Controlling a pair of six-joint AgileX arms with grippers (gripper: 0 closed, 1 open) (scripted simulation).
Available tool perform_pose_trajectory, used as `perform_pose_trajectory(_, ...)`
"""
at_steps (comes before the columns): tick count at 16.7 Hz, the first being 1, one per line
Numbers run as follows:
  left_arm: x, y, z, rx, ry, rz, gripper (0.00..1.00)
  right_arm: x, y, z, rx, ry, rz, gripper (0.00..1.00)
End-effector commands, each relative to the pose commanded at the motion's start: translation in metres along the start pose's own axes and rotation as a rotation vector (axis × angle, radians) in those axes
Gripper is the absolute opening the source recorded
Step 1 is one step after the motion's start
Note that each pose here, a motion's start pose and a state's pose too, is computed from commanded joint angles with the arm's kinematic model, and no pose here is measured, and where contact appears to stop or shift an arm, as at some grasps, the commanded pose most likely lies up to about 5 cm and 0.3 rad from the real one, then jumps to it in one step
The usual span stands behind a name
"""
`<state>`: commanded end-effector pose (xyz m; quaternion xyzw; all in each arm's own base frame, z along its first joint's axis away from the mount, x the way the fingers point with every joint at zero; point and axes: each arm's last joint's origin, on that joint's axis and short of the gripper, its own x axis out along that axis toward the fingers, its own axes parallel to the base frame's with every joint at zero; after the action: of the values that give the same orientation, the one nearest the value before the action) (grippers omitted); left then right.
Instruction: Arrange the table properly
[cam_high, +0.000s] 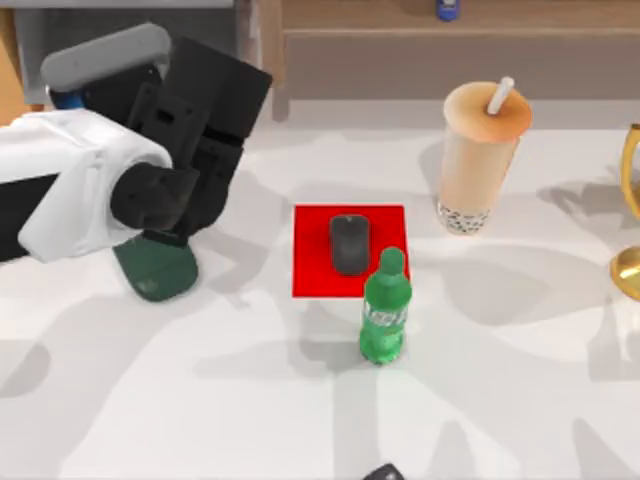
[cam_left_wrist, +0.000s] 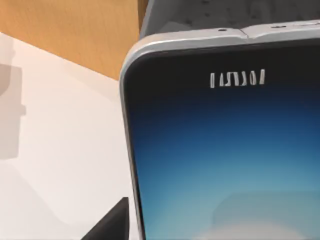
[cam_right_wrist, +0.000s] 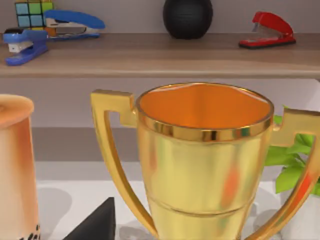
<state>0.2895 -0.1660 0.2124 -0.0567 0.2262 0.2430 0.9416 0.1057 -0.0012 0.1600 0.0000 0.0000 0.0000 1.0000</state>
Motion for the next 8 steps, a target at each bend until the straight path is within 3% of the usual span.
perform_pose_trajectory(8, -0.0051, -0.0002, 0.0006, -0.013, -0.006, -0.009, 1.00, 0.0000, 0.0000, 0.0000, 0.000, 0.000, 0.000, 1.00)
